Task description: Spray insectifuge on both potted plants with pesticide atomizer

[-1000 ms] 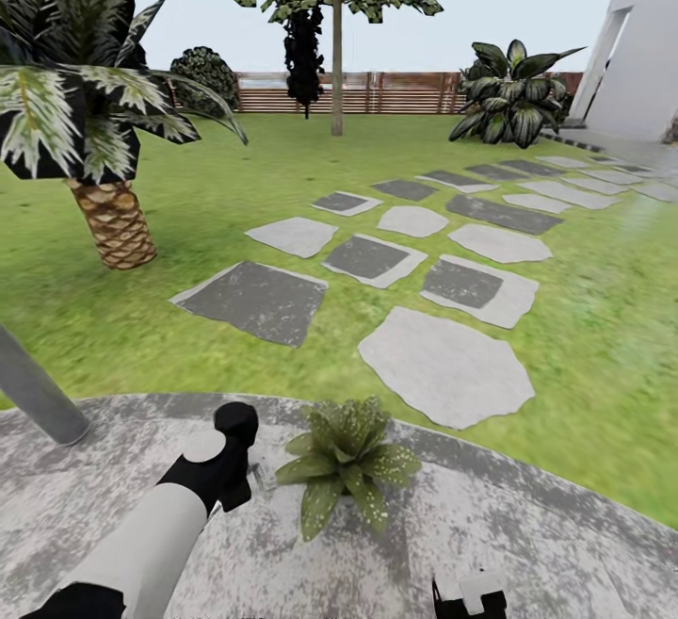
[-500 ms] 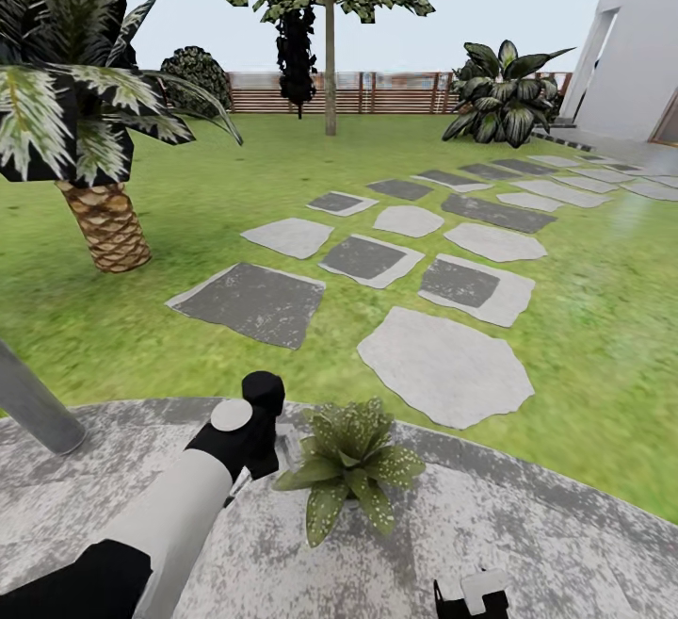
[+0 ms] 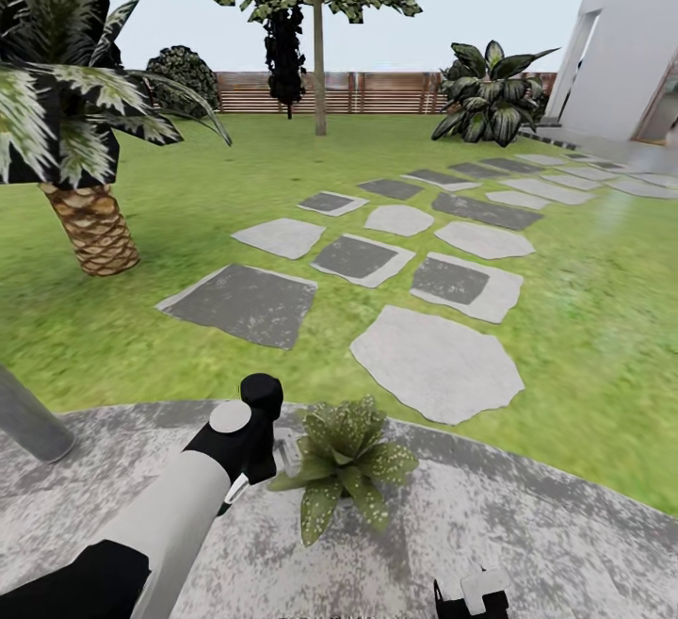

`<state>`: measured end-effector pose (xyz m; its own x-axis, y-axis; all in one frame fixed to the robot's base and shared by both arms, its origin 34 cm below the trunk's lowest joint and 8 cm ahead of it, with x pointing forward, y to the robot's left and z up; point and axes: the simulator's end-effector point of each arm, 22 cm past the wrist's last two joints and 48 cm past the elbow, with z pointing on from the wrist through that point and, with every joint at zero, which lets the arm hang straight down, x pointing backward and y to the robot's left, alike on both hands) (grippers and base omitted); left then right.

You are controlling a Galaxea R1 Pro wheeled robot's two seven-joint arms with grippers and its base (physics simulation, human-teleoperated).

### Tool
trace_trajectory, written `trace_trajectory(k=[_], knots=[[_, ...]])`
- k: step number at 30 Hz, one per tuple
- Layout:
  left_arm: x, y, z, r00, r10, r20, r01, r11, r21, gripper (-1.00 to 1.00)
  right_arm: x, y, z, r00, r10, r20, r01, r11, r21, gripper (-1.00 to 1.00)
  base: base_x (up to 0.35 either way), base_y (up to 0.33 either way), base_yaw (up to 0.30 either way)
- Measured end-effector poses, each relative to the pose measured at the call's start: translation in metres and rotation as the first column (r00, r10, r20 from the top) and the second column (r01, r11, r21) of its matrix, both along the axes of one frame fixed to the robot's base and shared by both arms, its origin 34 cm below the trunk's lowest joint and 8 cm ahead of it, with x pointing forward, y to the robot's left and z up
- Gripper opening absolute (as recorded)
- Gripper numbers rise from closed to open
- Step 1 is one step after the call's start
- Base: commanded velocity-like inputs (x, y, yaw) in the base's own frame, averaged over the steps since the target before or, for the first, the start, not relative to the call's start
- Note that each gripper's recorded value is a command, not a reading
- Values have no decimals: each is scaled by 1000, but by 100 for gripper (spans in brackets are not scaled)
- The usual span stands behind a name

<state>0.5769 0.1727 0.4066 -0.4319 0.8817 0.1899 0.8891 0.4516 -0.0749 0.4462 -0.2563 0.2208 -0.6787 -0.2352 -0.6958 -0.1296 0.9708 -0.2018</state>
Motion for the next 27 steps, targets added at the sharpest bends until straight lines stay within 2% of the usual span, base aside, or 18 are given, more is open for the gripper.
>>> trace_trajectory(k=[5,13,19,22,25,27], knots=[[1,0,0,1000,-1,4,1,1000,2,-100,0,0,0,1000,1,0,-1,1000,0,100,-46,266,-281],[1,0,0,1000,1,4,-1,1000,2,-100,0,0,0,1000,0,0,0,1000,0,100,171,262,-145],[-8,7,-8,1000,-7,-13,7,1000,19,-100,0,1,0,1000,0,0,0,1000,1,100,24,23,-3],[-36,9,-27,998,-8,-59,10,1000,22,-100,0,1,0,1000,0,0,0,1000,2,100,0,0,0],[-37,3,-27,998,-11,-57,11,1000,10,-100,0,1,0,1000,0,0,0,1000,2,100,0,0,0],[-33,-9,-23,999,-19,-47,18,1000,-9,-100,0,1,0,1000,1,0,-1,1000,2,100,0,0,0]])
